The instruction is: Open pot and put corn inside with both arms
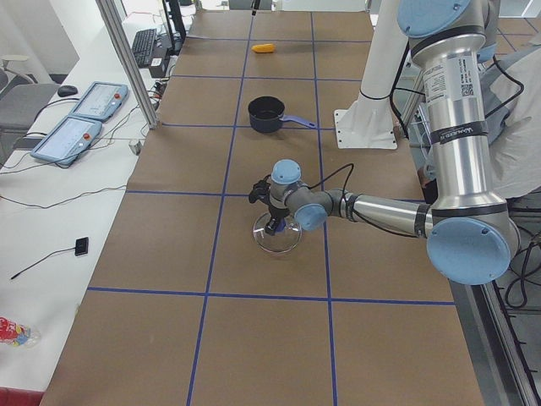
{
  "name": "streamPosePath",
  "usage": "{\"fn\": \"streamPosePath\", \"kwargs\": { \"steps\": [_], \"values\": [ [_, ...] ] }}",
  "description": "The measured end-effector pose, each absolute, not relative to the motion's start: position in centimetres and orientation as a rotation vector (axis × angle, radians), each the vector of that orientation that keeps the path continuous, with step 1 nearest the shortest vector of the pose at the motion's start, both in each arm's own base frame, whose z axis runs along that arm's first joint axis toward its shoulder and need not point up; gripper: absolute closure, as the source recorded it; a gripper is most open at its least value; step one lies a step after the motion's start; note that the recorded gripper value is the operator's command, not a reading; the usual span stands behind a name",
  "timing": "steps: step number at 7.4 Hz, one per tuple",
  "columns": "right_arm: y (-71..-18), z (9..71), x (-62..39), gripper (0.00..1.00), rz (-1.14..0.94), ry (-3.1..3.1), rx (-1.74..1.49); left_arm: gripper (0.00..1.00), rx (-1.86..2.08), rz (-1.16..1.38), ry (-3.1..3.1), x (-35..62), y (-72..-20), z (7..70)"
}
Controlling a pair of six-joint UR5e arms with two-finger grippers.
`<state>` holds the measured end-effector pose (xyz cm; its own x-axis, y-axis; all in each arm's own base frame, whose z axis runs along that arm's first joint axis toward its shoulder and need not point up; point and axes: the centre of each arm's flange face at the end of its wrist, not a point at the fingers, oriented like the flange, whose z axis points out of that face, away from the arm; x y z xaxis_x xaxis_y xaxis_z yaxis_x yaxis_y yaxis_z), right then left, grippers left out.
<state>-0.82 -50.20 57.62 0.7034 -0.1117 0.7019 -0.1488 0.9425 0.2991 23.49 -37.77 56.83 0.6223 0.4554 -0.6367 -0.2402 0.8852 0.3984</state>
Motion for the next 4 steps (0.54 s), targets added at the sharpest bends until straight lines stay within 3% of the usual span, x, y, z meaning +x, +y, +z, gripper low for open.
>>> {"fn": "streamPosePath", "kwargs": {
  "steps": [1, 2, 3, 4],
  "values": [
    [-50.19, 57.64, -0.81, 0.00, 0.021, -0.794, 0.349, 0.82, 0.284, 0.407, 0.804, 23.68, -37.87, 57.22],
    [-50.19, 57.65, -0.83, 0.00, 0.021, -0.793, 0.349, 0.49, 0.281, 0.408, 0.800, 23.91, -38.02, 57.58],
    [-50.18, 57.66, -0.88, 0.00, 0.020, -0.793, 0.349, 0.04, 0.281, 0.409, 0.798, 24.07, -38.13, 57.71],
    [-50.19, 57.65, -0.92, 0.00, 0.020, -0.793, 0.349, 0.02, 0.283, 0.409, 0.798, 24.19, -38.25, 57.67]
  ]
}}
